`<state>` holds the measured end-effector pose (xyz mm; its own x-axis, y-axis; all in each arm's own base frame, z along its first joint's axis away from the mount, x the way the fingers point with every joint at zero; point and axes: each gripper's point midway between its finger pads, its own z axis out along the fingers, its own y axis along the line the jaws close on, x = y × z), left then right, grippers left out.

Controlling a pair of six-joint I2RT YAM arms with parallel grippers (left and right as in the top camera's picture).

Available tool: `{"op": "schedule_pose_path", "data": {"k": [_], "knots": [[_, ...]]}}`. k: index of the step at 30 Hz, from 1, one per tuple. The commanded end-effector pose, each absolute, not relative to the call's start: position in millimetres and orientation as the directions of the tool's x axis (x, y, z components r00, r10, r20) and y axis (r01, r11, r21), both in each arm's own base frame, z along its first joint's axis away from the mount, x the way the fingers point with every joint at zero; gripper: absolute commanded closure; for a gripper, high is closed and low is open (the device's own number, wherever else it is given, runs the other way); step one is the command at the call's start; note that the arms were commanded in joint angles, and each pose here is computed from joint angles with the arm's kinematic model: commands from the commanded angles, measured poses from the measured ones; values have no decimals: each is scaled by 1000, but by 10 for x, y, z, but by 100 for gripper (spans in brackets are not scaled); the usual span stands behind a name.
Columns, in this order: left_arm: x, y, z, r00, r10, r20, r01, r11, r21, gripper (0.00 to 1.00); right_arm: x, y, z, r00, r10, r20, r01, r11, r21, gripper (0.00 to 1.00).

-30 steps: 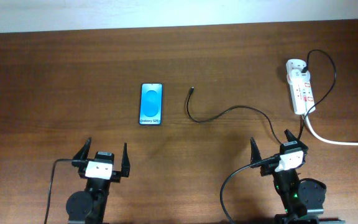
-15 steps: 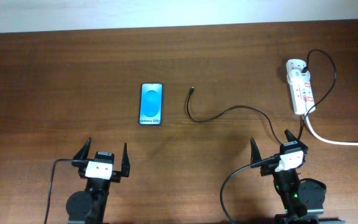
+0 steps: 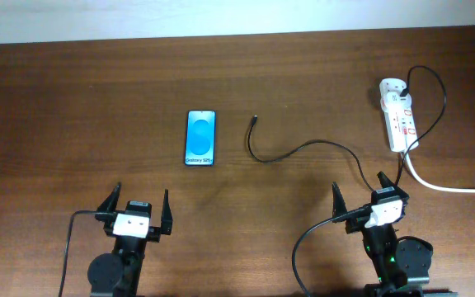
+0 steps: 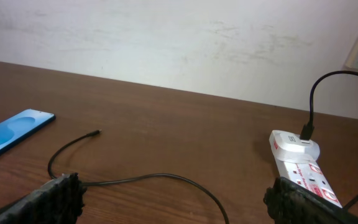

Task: Plug charger to phone and switch on socket

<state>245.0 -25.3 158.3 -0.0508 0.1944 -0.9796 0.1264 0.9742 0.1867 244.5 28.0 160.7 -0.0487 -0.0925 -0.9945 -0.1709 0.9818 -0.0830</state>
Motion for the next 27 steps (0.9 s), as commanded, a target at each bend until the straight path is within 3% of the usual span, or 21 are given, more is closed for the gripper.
{"op": "schedule_pose_path", "data": {"k": [1, 23, 27], "knots": [[2449, -219, 1568, -56, 207, -977, 112, 974, 200, 1, 2440, 305, 1579, -53, -95, -994, -183, 979, -84, 2], [2449, -219, 1568, -56, 207, -977, 111, 974, 200, 1, 2440, 305, 1578, -54, -95, -994, -183, 979, -84, 2], [2467, -144, 1490, -99, 209, -973, 75, 976, 202, 1, 2440, 305, 1578, -54, -95, -994, -183, 979, -84, 2]]}}
